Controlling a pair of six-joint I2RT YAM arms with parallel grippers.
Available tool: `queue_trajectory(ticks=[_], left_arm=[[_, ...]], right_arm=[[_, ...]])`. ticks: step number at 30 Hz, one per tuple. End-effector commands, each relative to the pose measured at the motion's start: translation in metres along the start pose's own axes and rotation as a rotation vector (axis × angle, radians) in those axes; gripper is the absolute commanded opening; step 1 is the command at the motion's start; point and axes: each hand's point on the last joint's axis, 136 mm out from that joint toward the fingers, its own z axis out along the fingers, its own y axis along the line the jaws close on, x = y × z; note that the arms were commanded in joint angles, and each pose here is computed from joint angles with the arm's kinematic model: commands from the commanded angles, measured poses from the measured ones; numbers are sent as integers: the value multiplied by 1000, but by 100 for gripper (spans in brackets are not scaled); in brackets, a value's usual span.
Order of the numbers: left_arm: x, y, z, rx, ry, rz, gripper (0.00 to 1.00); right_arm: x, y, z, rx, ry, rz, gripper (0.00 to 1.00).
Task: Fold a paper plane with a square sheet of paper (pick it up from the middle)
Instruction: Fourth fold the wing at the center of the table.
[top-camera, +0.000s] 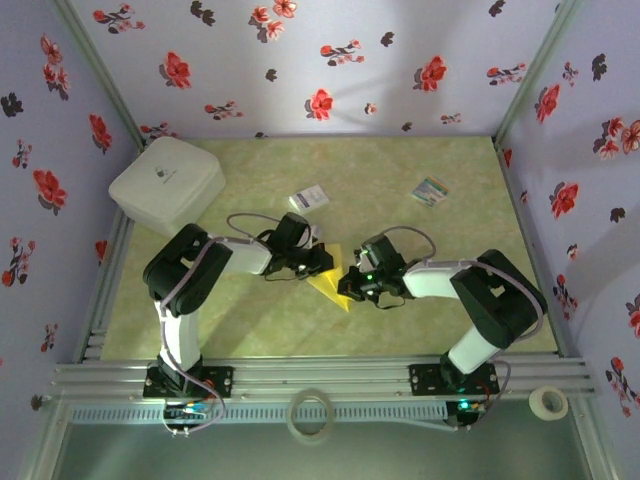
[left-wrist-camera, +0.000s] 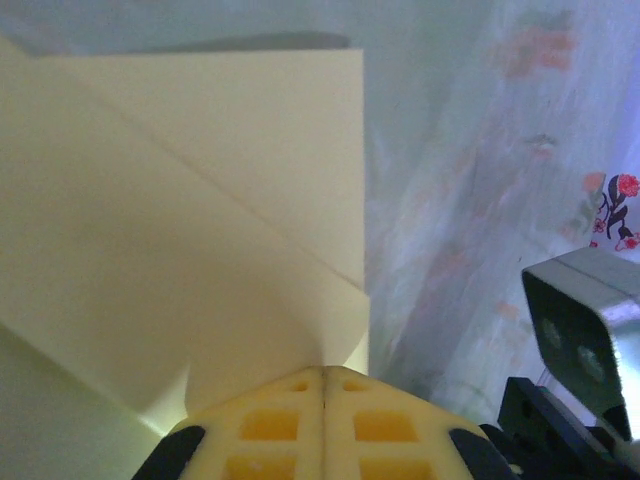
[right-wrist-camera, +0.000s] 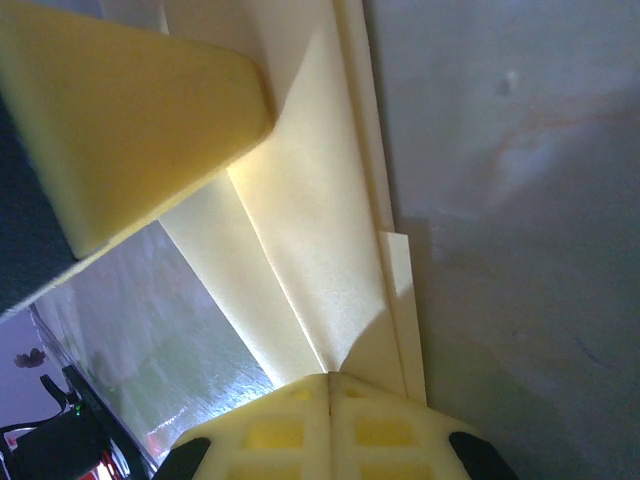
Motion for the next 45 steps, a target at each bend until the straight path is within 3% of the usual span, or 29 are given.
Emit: queue_trajectory(ticks=[1,3,16,32,45], left_arm=[[-5,-19,-13,17,-11,41,4],[-2,-19,-15,6,-9,32,0],[33,2,4,-62,91,4,0],[28,28,8,-132,71,-3,0],[31,-8,-7,-55,72,-1,0]], right_arm=[[23,-47,1,146,51,64,0],[22,-48,1,154,42,65,0],[21,-51,-1,146,31,72,0],[22,-54,-2,151,32,78,0],[20,-54,-3,148,21,78,0]])
